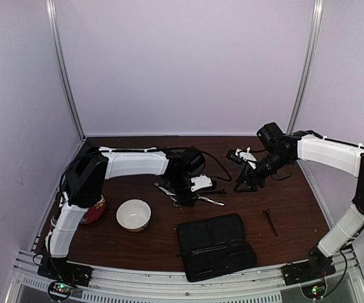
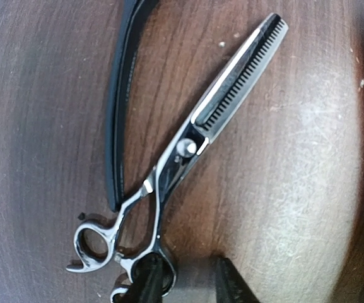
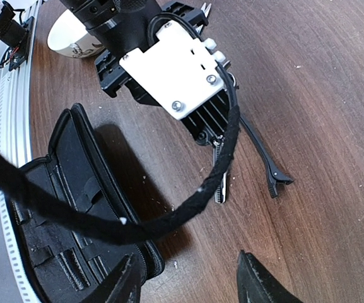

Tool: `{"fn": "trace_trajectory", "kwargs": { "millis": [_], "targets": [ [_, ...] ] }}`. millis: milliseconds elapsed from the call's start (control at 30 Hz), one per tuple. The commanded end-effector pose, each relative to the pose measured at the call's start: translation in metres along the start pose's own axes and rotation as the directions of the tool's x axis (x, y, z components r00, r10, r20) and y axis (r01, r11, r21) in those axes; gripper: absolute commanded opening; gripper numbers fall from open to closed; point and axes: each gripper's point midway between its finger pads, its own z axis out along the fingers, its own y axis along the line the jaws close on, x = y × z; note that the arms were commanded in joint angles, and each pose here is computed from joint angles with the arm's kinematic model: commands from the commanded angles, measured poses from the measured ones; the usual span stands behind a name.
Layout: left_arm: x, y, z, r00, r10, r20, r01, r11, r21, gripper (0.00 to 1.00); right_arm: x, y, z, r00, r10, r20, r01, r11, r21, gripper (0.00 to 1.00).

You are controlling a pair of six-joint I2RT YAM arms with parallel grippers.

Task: Sort the hair-cutting tools

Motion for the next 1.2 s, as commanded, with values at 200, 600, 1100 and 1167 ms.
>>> {"fn": "trace_trajectory", "kwargs": {
  "millis": [200, 600, 1100, 1167],
  "targets": [
    [0.020, -0.002, 0.000, 0.998, 0.006, -0.058, -0.006, 1.000, 0.000, 0.24, 0.003, -0.005, 0.003, 1.000, 0.003, -0.018, -0.003, 1.000, -0.002, 0.52],
    [0.010, 0.001, -0.013, 0.999, -0.020, -0.025, 0.020, 1.000, -0.012, 0.00, 0.003, -0.005, 0.005, 0.999, 0.012, -0.033, -0.013, 1.000, -0.015, 0.52],
    [-0.029, 0.020, -0.117, 0.961, -0.189, 0.199, 0.222, 0.963, -0.154, 0.00, 0.002, -0.017, -0.013, 0.999, 0.039, 0.009, -0.040, 0.999, 0.034, 0.52],
    [-0.024, 0.011, -0.125, 0.960, -0.209, 0.188, 0.239, 0.959, -0.151, 0.00, 0.003, -0.017, -0.017, 0.999, 0.041, 0.003, -0.041, 0.998, 0.040, 0.52]
  ]
}}
